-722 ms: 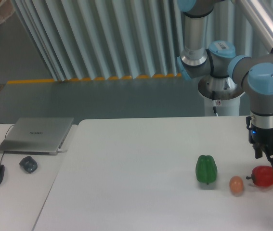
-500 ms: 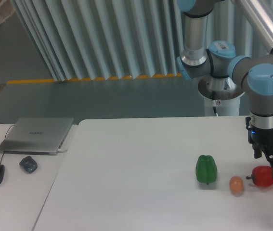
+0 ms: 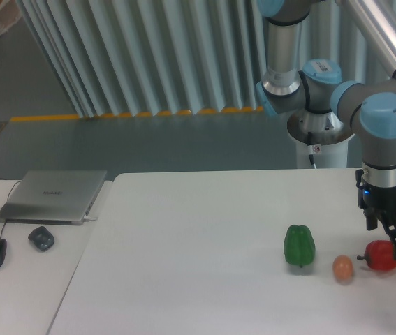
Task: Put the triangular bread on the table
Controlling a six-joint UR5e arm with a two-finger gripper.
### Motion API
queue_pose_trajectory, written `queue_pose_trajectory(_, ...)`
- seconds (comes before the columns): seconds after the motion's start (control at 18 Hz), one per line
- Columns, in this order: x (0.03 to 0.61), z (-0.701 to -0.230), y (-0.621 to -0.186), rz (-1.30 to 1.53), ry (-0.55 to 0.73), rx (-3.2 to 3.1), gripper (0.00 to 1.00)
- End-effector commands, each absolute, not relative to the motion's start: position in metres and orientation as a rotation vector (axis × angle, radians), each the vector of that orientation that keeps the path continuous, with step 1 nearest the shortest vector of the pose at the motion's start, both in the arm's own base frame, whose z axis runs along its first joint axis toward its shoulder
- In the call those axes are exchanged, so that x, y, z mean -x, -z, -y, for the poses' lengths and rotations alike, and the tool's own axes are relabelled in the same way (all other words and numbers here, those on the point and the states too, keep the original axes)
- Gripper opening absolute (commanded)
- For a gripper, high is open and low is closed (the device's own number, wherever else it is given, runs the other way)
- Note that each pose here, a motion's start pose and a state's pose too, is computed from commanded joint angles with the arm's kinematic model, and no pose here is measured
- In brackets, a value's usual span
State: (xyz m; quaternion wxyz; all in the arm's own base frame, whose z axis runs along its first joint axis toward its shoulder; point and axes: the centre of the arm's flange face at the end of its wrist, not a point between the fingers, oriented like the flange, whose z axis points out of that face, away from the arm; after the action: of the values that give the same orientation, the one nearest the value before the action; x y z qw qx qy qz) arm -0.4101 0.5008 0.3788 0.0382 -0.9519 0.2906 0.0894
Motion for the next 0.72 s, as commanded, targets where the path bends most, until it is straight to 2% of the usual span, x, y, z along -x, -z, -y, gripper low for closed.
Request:
queue_pose_trajectory(0.44,0.417,-0.500,-0.382,-0.871,-0.301,2.914,1.00)
queue_pose_trajectory(0.72,0.444,-0.479,-0.382,-0.784,-0.357,2.922,1.00)
